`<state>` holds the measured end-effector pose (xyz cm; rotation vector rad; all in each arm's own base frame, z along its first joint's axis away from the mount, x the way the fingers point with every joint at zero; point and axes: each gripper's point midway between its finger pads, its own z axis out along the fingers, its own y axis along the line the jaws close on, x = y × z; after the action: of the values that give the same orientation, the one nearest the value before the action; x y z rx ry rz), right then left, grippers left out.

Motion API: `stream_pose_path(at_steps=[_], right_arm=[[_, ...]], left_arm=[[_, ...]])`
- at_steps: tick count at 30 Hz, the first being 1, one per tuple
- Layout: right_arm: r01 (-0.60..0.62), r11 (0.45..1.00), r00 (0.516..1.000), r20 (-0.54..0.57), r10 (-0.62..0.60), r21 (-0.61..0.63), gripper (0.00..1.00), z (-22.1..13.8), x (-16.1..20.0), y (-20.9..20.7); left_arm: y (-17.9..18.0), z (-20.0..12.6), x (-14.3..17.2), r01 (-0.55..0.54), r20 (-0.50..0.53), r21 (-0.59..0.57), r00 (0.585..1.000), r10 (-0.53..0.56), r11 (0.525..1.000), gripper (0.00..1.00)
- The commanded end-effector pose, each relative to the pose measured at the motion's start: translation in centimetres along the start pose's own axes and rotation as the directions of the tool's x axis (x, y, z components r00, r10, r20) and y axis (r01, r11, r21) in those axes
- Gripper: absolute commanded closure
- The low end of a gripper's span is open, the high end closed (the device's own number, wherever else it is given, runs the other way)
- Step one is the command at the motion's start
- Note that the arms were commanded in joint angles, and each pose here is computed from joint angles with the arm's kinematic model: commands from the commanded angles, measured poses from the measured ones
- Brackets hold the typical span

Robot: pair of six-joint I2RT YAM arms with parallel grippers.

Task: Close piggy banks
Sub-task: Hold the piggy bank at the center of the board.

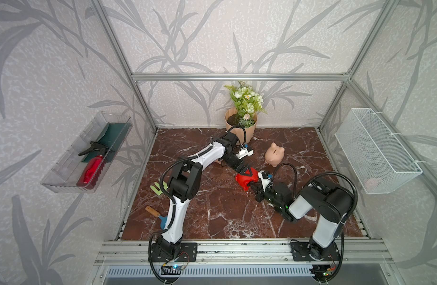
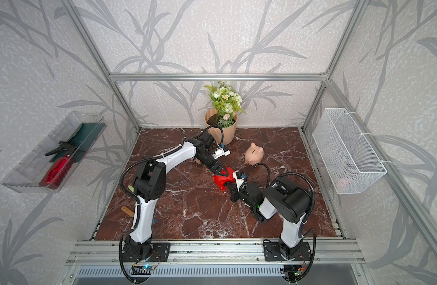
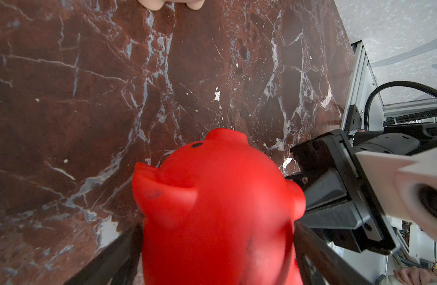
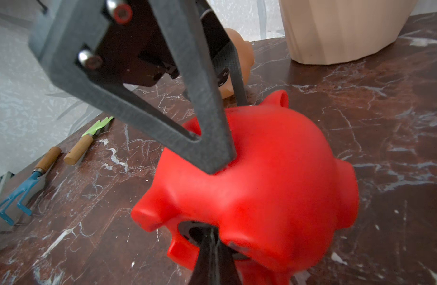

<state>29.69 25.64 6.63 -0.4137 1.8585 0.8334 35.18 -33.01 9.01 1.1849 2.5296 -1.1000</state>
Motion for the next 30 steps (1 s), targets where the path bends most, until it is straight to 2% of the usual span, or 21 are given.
stream_pose_path(at_steps=[1,24,30], right_arm=[[-0.07,0.997,0.992,0.107,0.065,0.039,1.0,0.36,-2.98,-0.99],[-0.326,0.945,0.94,0.096,0.326,-0.014,1.0,0.18,-3.17,-1.54],[-0.351,0.936,0.931,0.093,0.352,-0.034,1.0,0.19,-3.46,-1.34]], left_arm=[[-3.16,1.31,2.98,0.061,-0.103,0.105,0.993,-0.05,0.993,0.08],[-2.89,1.9,3.16,0.069,-0.102,0.102,0.993,-0.059,0.992,0.09],[-2.93,1.82,3.15,0.066,-0.1,0.097,0.993,-0.056,0.993,0.09]])
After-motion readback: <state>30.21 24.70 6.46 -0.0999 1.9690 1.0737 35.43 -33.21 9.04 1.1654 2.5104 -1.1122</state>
